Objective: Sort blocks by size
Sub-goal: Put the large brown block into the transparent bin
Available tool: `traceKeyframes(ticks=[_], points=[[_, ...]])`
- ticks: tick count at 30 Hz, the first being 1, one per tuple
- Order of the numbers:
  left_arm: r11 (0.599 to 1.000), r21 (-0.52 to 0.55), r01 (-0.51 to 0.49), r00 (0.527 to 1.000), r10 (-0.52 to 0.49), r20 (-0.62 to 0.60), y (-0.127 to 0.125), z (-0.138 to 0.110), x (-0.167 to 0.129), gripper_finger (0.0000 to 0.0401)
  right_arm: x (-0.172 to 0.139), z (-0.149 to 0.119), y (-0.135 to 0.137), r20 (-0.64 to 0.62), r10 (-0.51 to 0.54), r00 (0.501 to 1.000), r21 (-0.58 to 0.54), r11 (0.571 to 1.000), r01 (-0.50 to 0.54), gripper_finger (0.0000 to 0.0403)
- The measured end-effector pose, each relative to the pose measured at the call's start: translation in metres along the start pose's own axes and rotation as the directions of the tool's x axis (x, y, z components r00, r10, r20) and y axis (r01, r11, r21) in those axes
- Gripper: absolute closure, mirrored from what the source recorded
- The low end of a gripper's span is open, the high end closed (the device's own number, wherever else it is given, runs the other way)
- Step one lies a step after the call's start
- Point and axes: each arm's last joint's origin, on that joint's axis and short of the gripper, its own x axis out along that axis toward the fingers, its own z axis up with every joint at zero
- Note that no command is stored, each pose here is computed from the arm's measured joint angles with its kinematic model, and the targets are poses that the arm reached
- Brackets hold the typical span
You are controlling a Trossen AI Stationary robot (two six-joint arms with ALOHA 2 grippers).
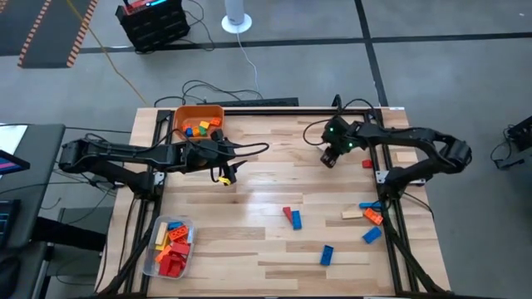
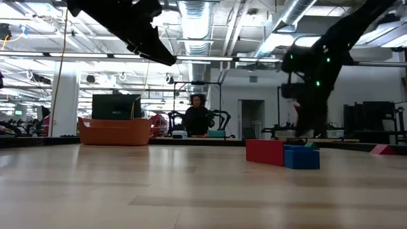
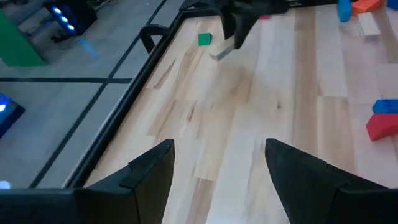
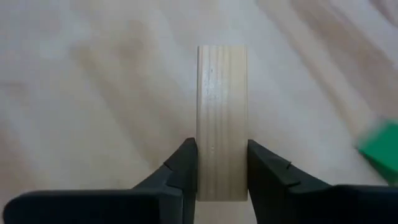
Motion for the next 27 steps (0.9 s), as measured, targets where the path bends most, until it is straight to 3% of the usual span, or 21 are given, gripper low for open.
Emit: traceKeyframes(ticks=[4,10,21,27], points=[[0.993,0.057,0.099,0.993,-0.095,-0.065,-0.011,-0.01,0.019,0.0156,-0.01,0.007,0.029,0.091,0.196,0.976,-0.158,0.971,-0.18,0.026],[0.911,0.368,0.186,0.983,-0.17,-0.075,-0.047,-0.027,0.065,0.0156,-0.023,0.021,0.067,0.224,0.478,0.849,-0.314,0.86,-0.402,0.0265],[0.857,0.508,0.081,0.994,-0.108,0.024,-0.082,0.001,0.115,0.0156,-0.032,0.016,0.104,0.185,0.578,0.795,-0.318,0.801,-0.508,0.0262],[0.782,0.62,0.07,0.992,-0.123,0.043,-0.092,0.014,0.132,0.0156,-0.033,0.016,0.109,0.193,0.592,0.782,-0.332,0.79,-0.516,0.0259]])
